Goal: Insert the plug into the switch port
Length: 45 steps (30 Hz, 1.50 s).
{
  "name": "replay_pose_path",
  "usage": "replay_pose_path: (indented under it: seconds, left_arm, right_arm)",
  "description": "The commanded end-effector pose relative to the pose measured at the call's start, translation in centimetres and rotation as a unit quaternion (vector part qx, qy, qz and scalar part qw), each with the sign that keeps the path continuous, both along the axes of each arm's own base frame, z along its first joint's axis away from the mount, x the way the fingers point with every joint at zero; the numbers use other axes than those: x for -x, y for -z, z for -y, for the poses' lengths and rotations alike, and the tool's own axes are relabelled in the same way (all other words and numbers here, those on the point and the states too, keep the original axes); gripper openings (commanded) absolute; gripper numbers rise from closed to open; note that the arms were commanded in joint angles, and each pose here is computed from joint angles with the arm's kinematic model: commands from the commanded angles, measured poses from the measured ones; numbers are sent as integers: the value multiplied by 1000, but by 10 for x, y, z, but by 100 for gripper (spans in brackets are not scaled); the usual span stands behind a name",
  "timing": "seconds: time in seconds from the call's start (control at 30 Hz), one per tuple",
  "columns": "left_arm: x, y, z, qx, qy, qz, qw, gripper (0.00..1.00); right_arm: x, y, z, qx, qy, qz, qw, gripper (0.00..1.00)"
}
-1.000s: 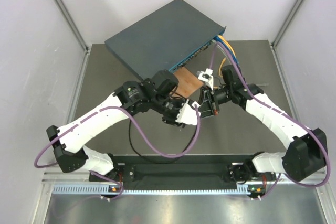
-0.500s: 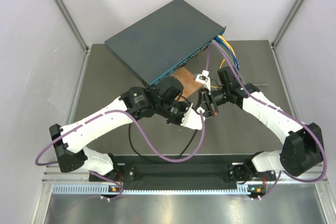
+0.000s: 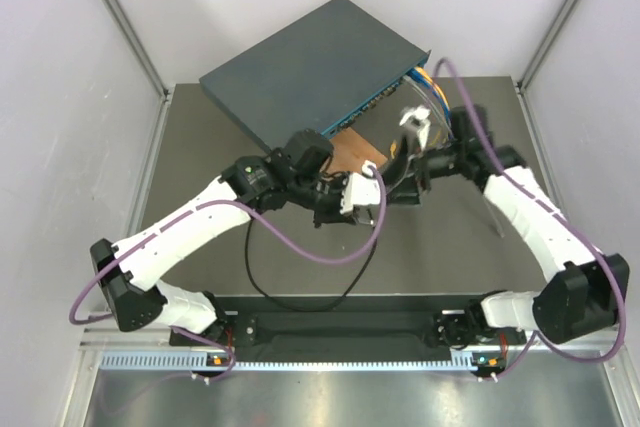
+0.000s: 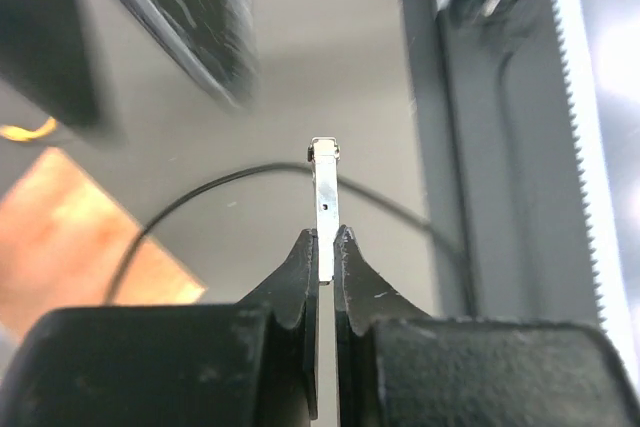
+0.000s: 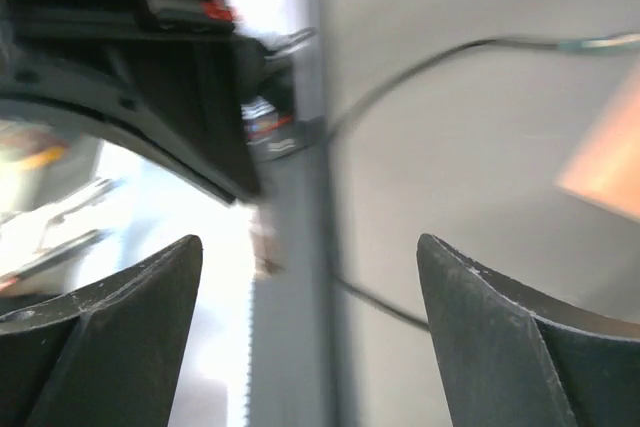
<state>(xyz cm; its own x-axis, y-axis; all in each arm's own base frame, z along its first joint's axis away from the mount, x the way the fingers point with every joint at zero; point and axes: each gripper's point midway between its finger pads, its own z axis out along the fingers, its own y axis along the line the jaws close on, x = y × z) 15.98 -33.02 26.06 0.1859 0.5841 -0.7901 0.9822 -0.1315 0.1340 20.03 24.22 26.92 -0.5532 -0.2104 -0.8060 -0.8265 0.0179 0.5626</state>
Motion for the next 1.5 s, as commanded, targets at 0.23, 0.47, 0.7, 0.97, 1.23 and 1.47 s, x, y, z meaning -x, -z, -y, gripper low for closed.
replay_pose_path:
  seconds: [0.23,0.47,0.7,0.97,1.23,1.47]
  left_arm:
    - [3,-74,30,134,-108,-327,929,0]
    - [-23,-79,37,164,-150,-445,867,0]
    - [-25,-80,48,168,-137,-486,847,0]
    - [-30,-76,54,168,-141,-504,835,0]
    - [-27,-68,53,162,-146,-510,832,0]
    - [-27,-67,52,162,-149,-508,833,0]
  right_arm:
    - [-20,-47,89,142,93,398,902,82]
    - [11,-46,100,165,70,570,802,69]
    - [12,-46,80,129,43,577,805,61]
    - [5,-34,54,142,10,575,806,54]
    - [0,-30,44,156,1,579,800,38]
    - [-4,-22,46,174,1,578,797,19]
